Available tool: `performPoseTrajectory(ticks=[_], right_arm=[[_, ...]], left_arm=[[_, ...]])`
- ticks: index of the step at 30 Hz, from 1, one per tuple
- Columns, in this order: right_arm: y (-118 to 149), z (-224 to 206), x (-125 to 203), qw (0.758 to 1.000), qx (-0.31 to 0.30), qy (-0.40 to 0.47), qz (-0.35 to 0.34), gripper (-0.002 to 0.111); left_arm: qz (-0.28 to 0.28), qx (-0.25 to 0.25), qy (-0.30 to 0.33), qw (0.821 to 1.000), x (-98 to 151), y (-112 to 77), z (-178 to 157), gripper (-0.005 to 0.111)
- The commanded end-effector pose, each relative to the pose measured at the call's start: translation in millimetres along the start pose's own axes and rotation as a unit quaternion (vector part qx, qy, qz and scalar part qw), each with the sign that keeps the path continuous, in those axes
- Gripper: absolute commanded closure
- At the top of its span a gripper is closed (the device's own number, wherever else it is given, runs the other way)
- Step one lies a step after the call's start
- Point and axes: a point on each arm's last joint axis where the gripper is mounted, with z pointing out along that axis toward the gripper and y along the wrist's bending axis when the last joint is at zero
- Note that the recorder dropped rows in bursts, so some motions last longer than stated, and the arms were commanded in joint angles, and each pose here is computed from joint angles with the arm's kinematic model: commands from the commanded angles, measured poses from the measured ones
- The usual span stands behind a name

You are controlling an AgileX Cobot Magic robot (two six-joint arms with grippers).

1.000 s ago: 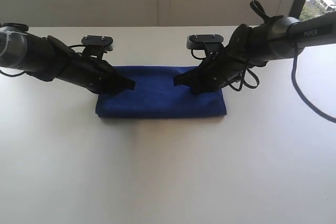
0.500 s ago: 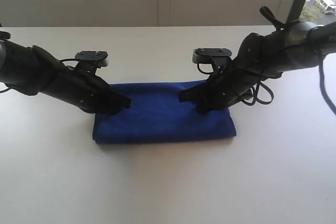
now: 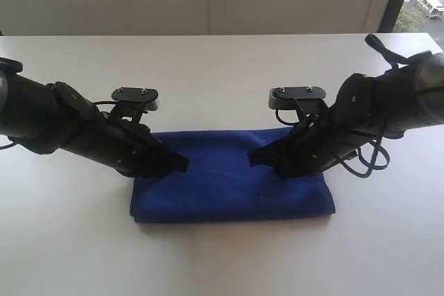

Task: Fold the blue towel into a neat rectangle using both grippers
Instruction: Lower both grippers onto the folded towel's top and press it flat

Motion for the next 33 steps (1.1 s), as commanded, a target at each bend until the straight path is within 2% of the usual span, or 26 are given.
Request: performPoseTrajectory(ticks=[1, 18, 25, 33], right_arm=[[-3.1, -2.4, 17.8, 1.000, 0.005, 0.025, -0.002, 0.108], [-4.5, 1.5, 11.8, 1.000, 0.010, -0.003, 0.006, 0.108], [-2.0, 2.9, -1.1, 1.000, 0.007, -0.021, 0.016, 0.108], [-1.7, 13.6, -9.0, 1.000, 0.007, -0.018, 0.017, 0.108]], left_arm=[[0.003, 0.019, 0.042, 0.999, 20.3, -5.4, 0.7, 0.107], [0.019, -0.051, -0.022, 0.998, 5.4, 6.5, 0.5, 0.107], [-0.002, -0.042, -0.024, 0.999, -10.0, 20.6, 4.3, 0.107], [-0.003, -0.043, -0.031, 0.999, -14.2, 21.3, 3.4, 0.107]])
